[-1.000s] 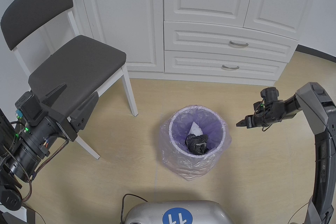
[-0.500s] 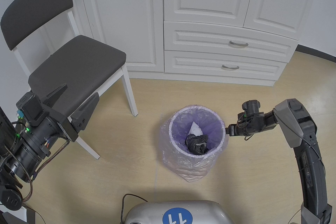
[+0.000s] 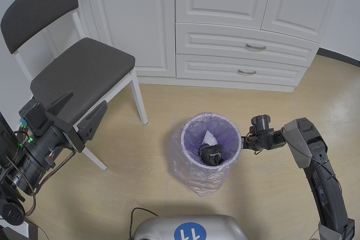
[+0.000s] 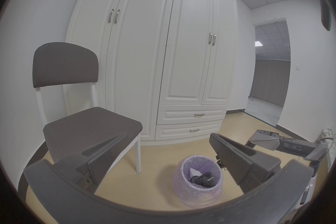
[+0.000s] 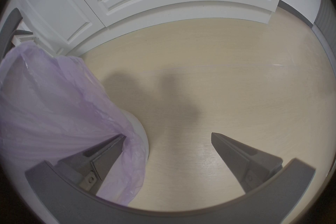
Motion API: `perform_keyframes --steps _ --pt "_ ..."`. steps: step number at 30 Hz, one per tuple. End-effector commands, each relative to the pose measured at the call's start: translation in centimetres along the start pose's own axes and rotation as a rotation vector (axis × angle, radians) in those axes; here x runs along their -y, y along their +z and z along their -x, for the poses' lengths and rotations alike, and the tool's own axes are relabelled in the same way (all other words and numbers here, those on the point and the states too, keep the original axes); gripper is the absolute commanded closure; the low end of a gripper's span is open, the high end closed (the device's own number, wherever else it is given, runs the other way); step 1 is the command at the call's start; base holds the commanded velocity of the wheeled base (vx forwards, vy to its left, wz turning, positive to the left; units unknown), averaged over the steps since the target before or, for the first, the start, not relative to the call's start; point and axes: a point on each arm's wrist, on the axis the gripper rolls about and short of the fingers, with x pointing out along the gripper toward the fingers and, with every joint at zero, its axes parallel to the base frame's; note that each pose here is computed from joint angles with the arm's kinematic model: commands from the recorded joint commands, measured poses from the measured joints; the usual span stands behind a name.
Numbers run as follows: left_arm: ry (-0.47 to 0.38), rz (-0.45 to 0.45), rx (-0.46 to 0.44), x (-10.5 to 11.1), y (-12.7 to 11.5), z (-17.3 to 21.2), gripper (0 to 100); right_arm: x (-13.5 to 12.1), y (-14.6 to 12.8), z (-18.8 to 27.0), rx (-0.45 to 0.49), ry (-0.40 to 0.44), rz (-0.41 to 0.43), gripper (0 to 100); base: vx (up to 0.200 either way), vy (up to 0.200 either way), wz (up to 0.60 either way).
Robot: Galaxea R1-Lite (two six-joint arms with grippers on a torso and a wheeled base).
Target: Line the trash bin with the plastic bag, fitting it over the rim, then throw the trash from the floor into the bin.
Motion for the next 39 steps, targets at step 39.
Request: perform_keyframes --steps 39 --pt "0.065 -0.024 -0.078 -1.2 -1.7 -0.8 0 0.4 7.0 26.0 0.367 0.019 0.347 0 0.0 0.0 0.0"
